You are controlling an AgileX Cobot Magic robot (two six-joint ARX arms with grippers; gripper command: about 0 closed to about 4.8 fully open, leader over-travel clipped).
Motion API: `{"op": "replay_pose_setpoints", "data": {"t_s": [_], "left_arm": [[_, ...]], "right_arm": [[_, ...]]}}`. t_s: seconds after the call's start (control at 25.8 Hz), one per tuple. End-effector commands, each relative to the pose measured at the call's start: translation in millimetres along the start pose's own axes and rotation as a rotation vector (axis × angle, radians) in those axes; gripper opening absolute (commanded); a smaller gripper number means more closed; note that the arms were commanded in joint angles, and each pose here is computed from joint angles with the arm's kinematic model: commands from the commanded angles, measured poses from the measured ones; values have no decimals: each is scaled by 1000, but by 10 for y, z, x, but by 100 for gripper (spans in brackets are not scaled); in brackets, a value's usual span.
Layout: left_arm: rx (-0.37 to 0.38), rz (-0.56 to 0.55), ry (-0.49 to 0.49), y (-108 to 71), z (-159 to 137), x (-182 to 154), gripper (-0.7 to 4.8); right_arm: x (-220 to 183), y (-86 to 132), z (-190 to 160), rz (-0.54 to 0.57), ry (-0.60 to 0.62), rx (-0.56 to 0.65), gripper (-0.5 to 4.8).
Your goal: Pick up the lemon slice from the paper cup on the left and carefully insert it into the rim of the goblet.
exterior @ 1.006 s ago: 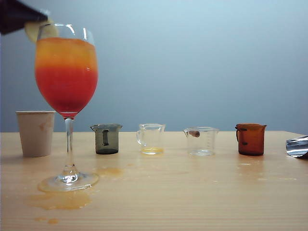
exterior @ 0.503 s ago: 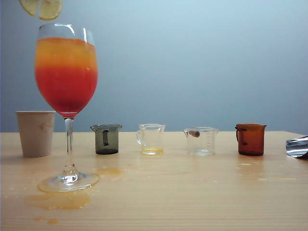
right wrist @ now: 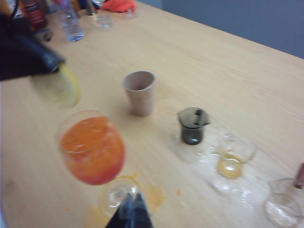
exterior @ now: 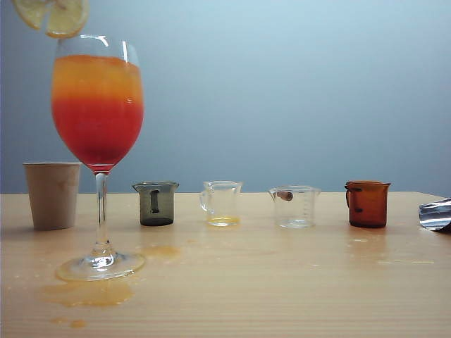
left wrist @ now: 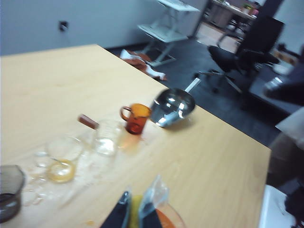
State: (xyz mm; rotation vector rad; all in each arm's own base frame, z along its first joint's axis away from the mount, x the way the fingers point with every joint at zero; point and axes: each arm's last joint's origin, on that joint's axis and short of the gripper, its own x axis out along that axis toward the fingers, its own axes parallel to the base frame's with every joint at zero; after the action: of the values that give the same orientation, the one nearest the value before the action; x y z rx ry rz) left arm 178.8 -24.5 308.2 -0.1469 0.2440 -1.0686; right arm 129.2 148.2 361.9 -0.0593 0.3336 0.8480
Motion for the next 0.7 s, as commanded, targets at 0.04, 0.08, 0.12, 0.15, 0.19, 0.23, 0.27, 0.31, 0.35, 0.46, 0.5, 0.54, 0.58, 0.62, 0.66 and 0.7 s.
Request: {"op": "replay_pose_setpoints", "data": {"t_s": [0.04,0.08,0.12,0.15,0.19,0.23,0.27,0.31,0.35,0.46,0.5,0.54,0.58,0.62,0.66,0.7], "left_arm": [[31,-36,-3,-46,16,54,-5],[40,-50,-2,-71,21,86,-5],[41,-51,-1,-77,20,97,-5],[41,-48,-1,-77,20,99,-5],[44,-45,-2,-77,23,99,-5],[47,-45,-4,-77,25,99,-5],[50,-46,-6,-77,29,99,-5],[51,-46,-7,-77,30,99,-5],[51,-45,-6,-76,30,98,-5],[51,-46,-6,-77,29,98,-5],[49,-46,-5,-76,27,99,-5],[53,-45,-3,-75,23,99,-5],[55,-45,-2,-73,22,100,-5],[57,-44,-2,-72,21,101,-5],[59,-44,-2,-70,20,102,-5],[65,-45,-1,-65,18,105,-5]], "right_arm": [[0,10,38,2,-24,2,-5],[6,10,37,2,-22,2,-5],[6,8,37,1,-22,2,-5],[6,9,37,1,-22,2,-5],[7,9,36,2,-21,2,-5],[7,9,36,1,-21,2,-5],[11,9,36,1,-21,2,-5],[12,9,35,1,-20,2,-5],[14,9,34,1,-19,2,-5],[14,9,35,1,-20,2,-5],[14,9,35,1,-20,2,-5],[14,9,36,1,-21,2,-5],[14,9,35,1,-20,2,-5],[14,9,35,1,-20,2,-5],[14,9,35,1,-20,2,-5],[14,9,35,1,-20,2,-5]]}}
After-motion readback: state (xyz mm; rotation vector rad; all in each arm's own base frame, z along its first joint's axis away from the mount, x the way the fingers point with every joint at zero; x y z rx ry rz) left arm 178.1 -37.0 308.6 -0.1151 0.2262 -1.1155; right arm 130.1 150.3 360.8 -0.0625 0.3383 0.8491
